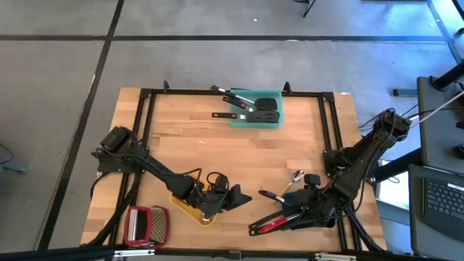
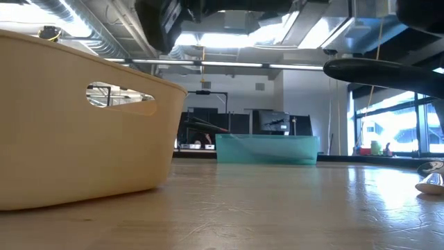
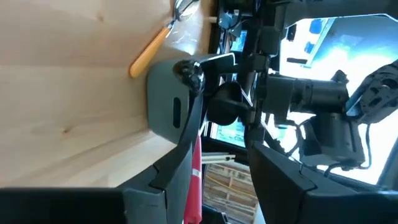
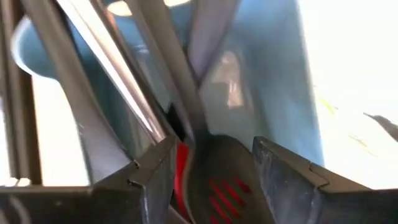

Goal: Pick & Place Kitchen Items
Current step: Put the yellow spoon into the yellow bin

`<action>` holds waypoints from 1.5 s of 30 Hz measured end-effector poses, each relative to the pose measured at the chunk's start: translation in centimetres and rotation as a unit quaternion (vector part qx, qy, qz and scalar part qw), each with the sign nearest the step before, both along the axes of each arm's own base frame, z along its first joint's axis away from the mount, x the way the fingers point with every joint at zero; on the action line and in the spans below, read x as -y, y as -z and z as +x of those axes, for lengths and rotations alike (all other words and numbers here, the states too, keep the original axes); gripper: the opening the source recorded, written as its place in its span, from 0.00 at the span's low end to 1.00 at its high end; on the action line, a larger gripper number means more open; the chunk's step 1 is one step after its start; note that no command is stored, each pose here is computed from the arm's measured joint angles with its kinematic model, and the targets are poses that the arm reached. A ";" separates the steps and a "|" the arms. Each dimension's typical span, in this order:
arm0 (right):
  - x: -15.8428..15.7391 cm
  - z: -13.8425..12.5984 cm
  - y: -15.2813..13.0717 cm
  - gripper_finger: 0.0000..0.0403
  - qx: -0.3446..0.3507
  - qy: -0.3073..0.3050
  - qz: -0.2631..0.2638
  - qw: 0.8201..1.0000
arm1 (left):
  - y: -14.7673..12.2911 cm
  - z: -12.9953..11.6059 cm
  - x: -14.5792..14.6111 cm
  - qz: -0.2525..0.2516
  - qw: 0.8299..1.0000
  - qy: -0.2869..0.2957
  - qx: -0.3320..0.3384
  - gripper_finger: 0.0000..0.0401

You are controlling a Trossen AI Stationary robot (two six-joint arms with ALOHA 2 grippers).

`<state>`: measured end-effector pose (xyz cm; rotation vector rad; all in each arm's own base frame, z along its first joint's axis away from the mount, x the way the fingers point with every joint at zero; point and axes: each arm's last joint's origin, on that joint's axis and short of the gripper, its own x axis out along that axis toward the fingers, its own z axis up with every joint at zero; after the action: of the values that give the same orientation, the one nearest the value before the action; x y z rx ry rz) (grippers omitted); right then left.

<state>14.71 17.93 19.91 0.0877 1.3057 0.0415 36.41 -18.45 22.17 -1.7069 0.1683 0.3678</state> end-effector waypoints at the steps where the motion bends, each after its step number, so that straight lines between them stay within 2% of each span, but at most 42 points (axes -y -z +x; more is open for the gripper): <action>1: 0.1 0.0 -0.3 0.53 -0.003 0.000 -0.007 1.000 | 0.0 0.1 -0.1 0.004 1.000 -0.001 0.000 0.38; 14: 0.8 -0.1 -4.3 0.53 0.003 -0.011 -0.112 0.994 | -0.5 1.1 -1.9 0.071 0.997 -0.006 0.017 0.39; 22: 2.1 0.0 -6.1 0.53 -0.001 0.006 -0.170 0.985 | -0.6 1.7 -3.1 0.109 0.994 0.005 0.016 0.38; 27: 3.9 0.4 -7.3 0.53 0.025 0.050 -0.131 0.990 | -0.6 2.4 -4.8 0.126 0.992 0.027 0.009 0.38; 32: 7.2 0.8 -8.0 0.49 0.034 0.136 -0.088 0.986 | -0.6 3.3 -7.1 0.153 0.986 0.071 0.002 0.38; 35: 9.6 0.9 -8.2 0.46 0.014 0.197 -0.067 0.978 | -0.5 3.9 -9.1 0.169 0.981 0.100 -0.001 0.38; 39: 12.1 1.2 -7.5 0.43 -0.044 0.285 -0.032 0.957 | -0.4 4.6 -12.3 0.186 0.970 0.159 -0.001 0.38; 45: 13.5 1.8 -5.2 0.44 -0.097 0.287 0.023 0.953 | -0.4 5.0 -16.9 0.231 0.948 0.220 0.012 0.38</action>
<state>16.50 4.40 25.14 0.5185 1.4322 -0.4437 41.39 -1.57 22.60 -1.1663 0.4045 0.0438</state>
